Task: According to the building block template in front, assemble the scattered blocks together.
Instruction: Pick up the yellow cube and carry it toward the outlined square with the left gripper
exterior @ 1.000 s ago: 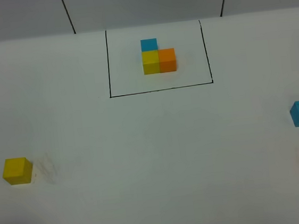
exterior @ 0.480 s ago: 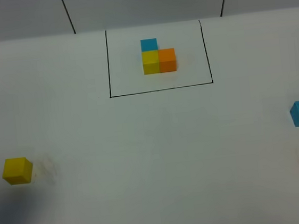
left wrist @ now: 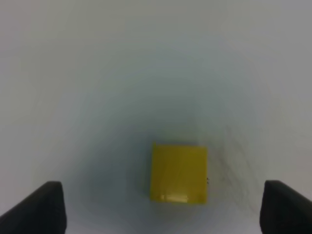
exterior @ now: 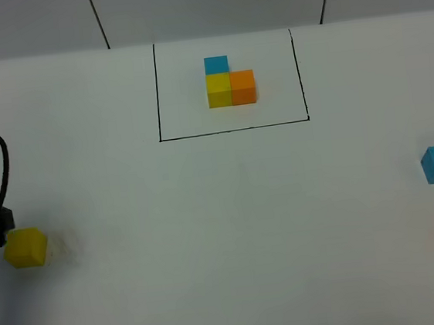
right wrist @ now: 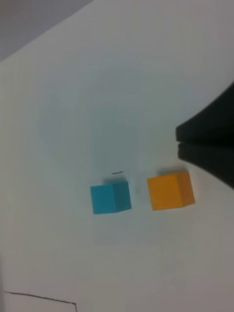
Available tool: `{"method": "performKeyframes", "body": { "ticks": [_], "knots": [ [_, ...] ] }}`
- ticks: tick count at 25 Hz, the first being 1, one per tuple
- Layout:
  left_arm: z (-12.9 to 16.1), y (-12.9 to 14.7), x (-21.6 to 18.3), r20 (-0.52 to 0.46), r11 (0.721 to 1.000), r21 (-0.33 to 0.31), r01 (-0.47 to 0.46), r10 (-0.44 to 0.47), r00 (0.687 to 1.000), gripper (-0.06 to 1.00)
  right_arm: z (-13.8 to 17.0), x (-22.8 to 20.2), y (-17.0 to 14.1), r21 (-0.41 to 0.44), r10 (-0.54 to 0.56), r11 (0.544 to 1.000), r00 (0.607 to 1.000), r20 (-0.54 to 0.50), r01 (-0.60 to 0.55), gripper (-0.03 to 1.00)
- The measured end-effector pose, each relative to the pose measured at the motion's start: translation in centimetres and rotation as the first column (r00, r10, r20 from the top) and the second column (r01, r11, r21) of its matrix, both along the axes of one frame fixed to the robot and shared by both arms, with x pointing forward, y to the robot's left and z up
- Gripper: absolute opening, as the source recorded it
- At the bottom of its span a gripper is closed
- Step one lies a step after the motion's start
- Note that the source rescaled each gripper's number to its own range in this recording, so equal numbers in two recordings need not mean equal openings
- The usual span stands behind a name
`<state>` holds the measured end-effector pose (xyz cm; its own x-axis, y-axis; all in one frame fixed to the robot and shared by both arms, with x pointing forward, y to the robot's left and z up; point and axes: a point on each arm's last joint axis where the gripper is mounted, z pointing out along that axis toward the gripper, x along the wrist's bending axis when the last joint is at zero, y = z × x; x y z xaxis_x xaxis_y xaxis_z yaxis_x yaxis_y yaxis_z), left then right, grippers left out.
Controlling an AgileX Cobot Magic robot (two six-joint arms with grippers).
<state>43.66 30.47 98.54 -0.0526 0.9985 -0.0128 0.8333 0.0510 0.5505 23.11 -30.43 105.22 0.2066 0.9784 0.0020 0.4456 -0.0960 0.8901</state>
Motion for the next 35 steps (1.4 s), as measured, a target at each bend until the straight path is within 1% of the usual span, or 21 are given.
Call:
{"method": "performKeyframes", "body": {
  "ticks": [5,16,27,32,35],
  "knots": [
    [-2.8,-0.2,1.6,-0.084,1.0,-0.002,0.012,-0.012,0.996,0.85,0.0,0.0,0.0,0.0,0.0,1.0,1.0,0.0,0.0,0.0],
    [-7.1,-0.5,3.4,-0.181,1.0,-0.015,0.012,-0.014,0.983,0.84,0.0,0.0,0.0,0.0,0.0,1.0,1.0,0.0,0.0,0.0],
    [-10.3,-0.6,4.7,-0.194,1.0,-0.023,0.002,-0.006,0.981,0.84,0.0,0.0,0.0,0.0,0.0,1.0,1.0,0.0,0.0,0.0],
    [-10.5,-0.6,4.9,-0.176,1.0,-0.023,0.002,-0.006,0.984,0.84,0.0,0.0,0.0,0.0,0.0,1.0,1.0,0.0,0.0,0.0],
    [-10.5,-0.6,4.9,-0.174,1.0,-0.023,0.002,-0.006,0.985,0.81,0.0,0.0,0.0,0.0,0.0,1.0,1.0,0.0,0.0,0.0]
  ]
}}
